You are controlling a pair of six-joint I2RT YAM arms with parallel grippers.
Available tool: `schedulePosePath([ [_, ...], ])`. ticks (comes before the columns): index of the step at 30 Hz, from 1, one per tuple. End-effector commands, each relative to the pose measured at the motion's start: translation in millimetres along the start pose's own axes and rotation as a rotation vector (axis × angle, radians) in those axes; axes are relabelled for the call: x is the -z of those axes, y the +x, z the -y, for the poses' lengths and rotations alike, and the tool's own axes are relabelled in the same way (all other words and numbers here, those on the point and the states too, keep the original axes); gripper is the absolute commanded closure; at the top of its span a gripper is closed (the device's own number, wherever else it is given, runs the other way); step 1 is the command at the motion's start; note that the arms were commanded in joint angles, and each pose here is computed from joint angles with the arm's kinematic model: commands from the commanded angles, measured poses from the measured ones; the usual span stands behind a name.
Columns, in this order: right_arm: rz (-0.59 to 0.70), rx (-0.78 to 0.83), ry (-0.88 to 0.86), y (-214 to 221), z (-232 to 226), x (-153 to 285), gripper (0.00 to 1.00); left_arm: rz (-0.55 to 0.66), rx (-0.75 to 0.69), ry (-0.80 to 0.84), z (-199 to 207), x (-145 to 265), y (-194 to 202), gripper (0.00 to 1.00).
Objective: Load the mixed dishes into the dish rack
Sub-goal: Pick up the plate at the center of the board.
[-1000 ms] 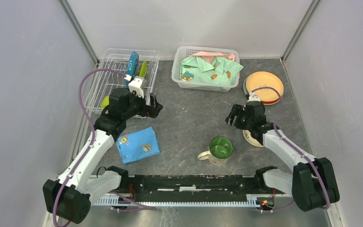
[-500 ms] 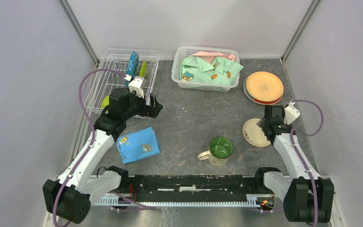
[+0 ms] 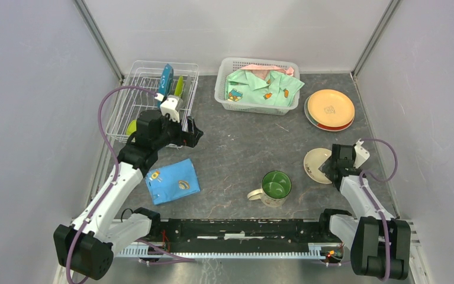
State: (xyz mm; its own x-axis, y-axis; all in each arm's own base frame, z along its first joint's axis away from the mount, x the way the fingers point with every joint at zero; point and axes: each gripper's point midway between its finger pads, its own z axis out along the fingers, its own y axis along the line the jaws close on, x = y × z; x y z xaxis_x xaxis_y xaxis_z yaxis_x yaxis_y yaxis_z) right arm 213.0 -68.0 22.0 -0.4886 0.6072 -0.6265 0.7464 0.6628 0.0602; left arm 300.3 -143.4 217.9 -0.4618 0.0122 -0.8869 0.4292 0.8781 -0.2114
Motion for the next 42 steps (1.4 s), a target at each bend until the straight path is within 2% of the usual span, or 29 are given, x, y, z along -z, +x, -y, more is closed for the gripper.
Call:
schedulePosePath([
  [1,0.014,0.045,-0.179,1,-29,-3,0.3,0.043,-0.044,-0.002,0,4,-9,0.0],
  [9,-0.017,0.107,-0.341,17,-52,-3,0.37,0.043,-0.045,-0.003,0,4,-9,0.0],
  [18,0.001,0.159,-0.594,23,-87,13,0.53,0.055,-0.05,-0.01,-1,5,-12,0.0],
  [26,-0.015,0.141,-0.639,34,-91,12,0.64,0.052,-0.049,-0.01,-1,4,-12,0.0],
  [30,-0.012,0.131,-0.648,33,-93,12,0.74,0.054,-0.048,-0.025,-3,5,-13,0.0],
  [36,0.026,0.127,-0.696,22,-101,22,0.92,0.115,-0.011,-0.027,-1,11,-23,0.0],
  [42,0.02,0.073,-0.731,2,-114,42,1.0,0.058,0.024,-0.065,-6,6,-21,0.0],
])
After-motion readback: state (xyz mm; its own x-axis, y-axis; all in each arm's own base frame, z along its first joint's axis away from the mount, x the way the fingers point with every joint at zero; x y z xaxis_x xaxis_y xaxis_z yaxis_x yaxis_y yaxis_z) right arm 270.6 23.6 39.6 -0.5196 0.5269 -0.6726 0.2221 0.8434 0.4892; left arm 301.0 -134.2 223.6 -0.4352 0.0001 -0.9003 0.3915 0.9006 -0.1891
